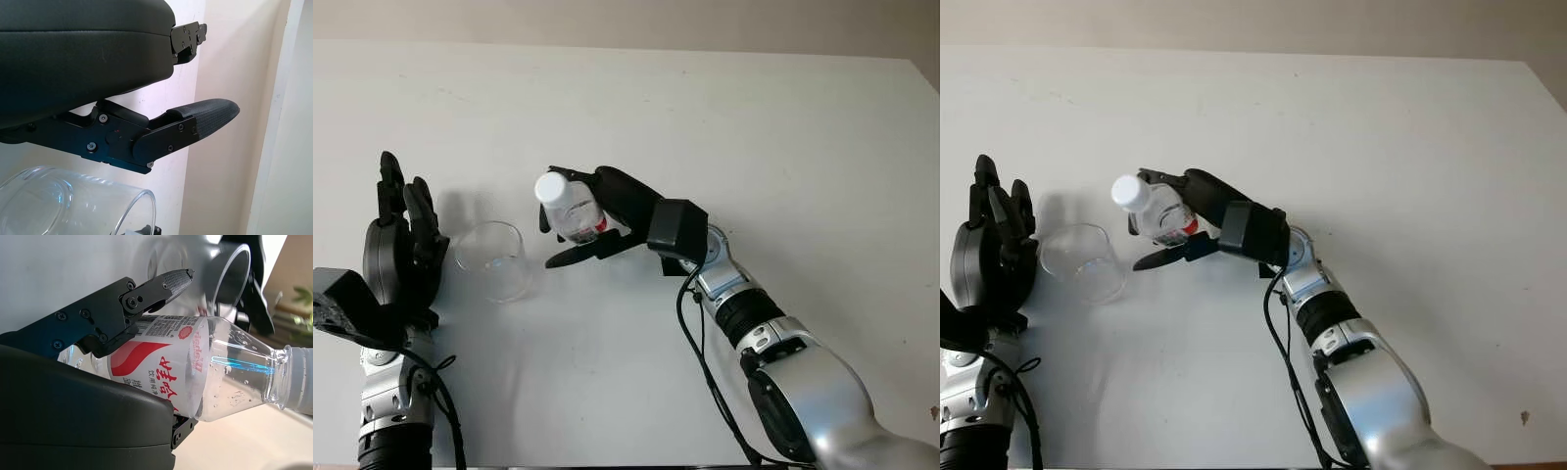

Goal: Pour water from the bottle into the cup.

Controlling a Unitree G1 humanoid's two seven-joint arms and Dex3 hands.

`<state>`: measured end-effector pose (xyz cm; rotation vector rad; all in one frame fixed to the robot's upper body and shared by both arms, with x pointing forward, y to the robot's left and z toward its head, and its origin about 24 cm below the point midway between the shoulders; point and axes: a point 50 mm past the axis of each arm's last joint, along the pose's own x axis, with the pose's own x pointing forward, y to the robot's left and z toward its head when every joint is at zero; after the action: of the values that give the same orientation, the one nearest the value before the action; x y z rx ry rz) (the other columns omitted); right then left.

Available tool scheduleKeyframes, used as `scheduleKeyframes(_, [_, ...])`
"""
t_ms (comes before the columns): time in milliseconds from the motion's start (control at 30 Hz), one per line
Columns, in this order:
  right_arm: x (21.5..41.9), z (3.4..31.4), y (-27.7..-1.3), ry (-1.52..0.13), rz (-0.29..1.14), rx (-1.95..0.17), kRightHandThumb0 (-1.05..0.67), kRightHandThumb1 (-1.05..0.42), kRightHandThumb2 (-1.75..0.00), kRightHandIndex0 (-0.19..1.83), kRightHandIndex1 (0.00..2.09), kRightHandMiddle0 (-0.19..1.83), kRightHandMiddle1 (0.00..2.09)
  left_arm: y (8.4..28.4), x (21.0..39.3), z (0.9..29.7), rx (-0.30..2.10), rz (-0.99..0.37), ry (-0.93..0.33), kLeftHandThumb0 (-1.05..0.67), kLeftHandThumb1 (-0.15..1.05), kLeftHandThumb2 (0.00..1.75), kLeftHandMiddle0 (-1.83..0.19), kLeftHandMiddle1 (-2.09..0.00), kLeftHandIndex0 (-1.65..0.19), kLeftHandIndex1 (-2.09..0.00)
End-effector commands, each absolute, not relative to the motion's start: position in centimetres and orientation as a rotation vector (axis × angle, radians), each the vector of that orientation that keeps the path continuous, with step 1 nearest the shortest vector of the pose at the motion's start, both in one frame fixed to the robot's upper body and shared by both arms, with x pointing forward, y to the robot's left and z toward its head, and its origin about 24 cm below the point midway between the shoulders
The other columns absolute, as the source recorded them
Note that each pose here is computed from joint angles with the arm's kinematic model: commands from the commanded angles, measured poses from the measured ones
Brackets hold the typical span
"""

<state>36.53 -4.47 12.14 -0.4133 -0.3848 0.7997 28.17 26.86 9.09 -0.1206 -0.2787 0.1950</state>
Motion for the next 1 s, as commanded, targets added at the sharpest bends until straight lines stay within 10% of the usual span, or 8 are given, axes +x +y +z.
scheduleKeyframes(0, [36.9,13.3,-4.8,-0.426,0.749,-0.385,-0.19,-1.05,-0.16,1.61,2.09,1.62,2.09,26.9,28.0,8.5,-0.128,0.199,-0.257,-0.7,1.05,0.74,0.15,-0.05,0.19,-0.03])
scheduleKeyframes(467, [39.5,20.7,-4.6,-0.616,0.451,-0.616,-0.1,-1.05,-0.2,1.1,2.09,1.1,2.09,26.6,28.2,8.7,-0.119,0.2,-0.26,-0.71,1.05,0.74,0.14,-0.05,0.19,-0.04])
scheduleKeyframes(967, [39.3,22.0,-1.3,-0.809,0.346,-1.081,-0.08,-1.03,-0.09,0.94,2.09,0.48,2.09,26.2,28.2,8.6,-0.121,0.209,-0.271,-0.7,1.05,0.76,0.13,-0.06,0.19,-0.03])
